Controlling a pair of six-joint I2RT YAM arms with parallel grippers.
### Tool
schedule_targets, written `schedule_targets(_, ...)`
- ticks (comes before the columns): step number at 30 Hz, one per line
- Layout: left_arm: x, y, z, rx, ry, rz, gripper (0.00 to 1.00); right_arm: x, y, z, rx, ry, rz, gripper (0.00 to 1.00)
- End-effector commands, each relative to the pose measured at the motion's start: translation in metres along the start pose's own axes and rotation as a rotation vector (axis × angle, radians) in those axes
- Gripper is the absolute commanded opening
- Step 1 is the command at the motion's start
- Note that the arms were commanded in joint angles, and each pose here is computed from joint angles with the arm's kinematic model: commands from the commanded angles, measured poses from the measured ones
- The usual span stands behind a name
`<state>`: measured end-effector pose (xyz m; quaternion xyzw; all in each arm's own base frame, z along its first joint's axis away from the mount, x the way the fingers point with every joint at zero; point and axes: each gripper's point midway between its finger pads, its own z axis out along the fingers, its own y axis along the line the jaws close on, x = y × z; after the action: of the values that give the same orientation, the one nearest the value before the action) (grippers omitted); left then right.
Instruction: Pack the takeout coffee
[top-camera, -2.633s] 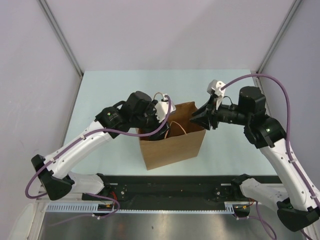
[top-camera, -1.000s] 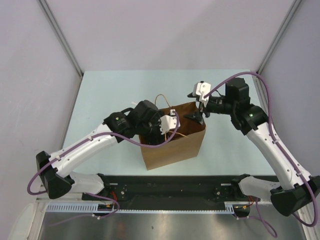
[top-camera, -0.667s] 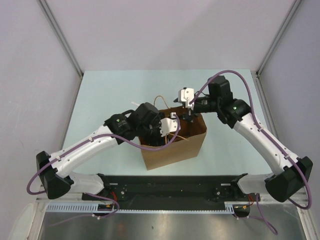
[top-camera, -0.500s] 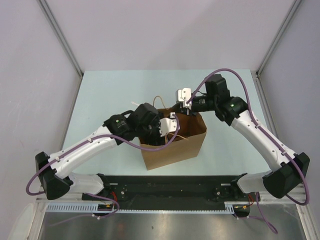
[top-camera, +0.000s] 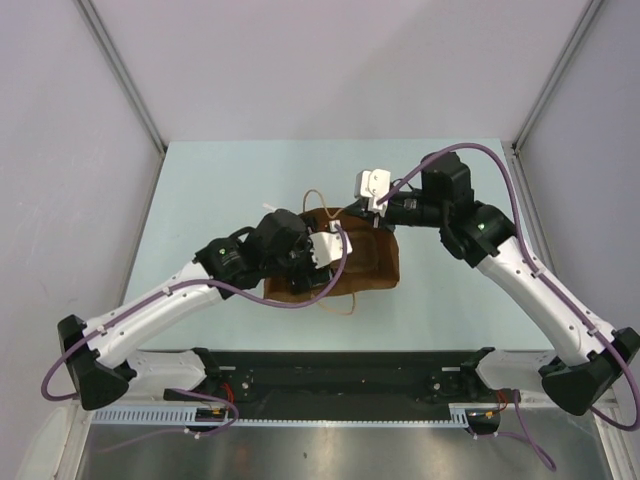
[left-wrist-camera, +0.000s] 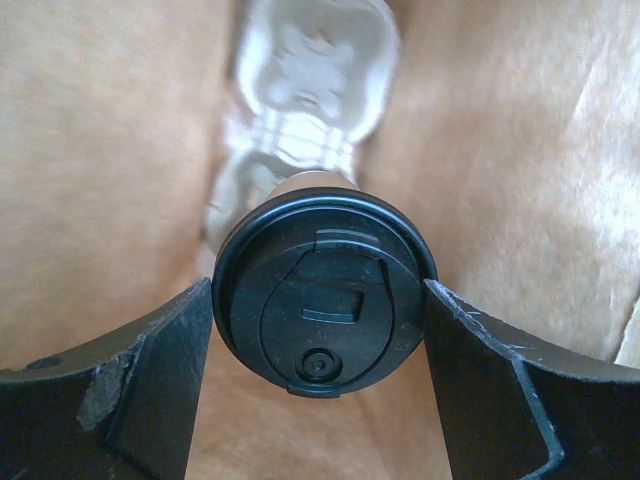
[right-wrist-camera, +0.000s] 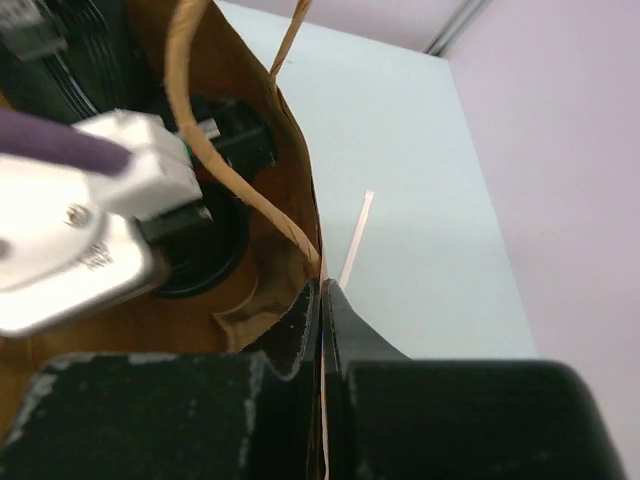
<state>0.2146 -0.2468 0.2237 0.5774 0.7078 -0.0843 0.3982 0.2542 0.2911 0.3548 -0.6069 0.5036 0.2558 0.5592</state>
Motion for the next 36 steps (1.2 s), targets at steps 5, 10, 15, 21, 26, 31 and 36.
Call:
schedule_targets(5,0.006,0.009,0.005,-0.097,-0.058,0.06,0.06,-0.04,-0.007,-0.008,0.195,-0.043,-0.057,0.0)
schedule_targets(10,0.032,0.004,0.016,-0.126,-0.027,0.089,0.05,-0.039,-0.005,-0.012,0.299,-0.029,-0.047,0.0)
schedule_targets(15,0.044,0.0,0.02,-0.161,-0.043,0.138,0.04,-0.035,0.003,-0.019,0.382,-0.03,-0.034,0.0)
schedule_targets(21,0.045,-0.006,0.019,-0.196,-0.105,0.192,0.03,-0.03,0.023,-0.023,0.391,-0.037,-0.006,0.0)
schedule_targets(26,0.04,-0.005,0.018,-0.224,-0.149,0.22,0.02,-0.033,0.035,-0.022,0.379,-0.042,0.027,0.0)
schedule_targets(31,0.036,0.003,0.025,-0.263,-0.142,0.274,0.0,-0.037,0.042,-0.019,0.354,-0.064,0.067,0.0)
schedule_targets(36,0.034,-0.001,0.03,-0.237,-0.151,0.294,0.0,-0.038,0.05,-0.015,0.315,-0.075,0.087,0.0)
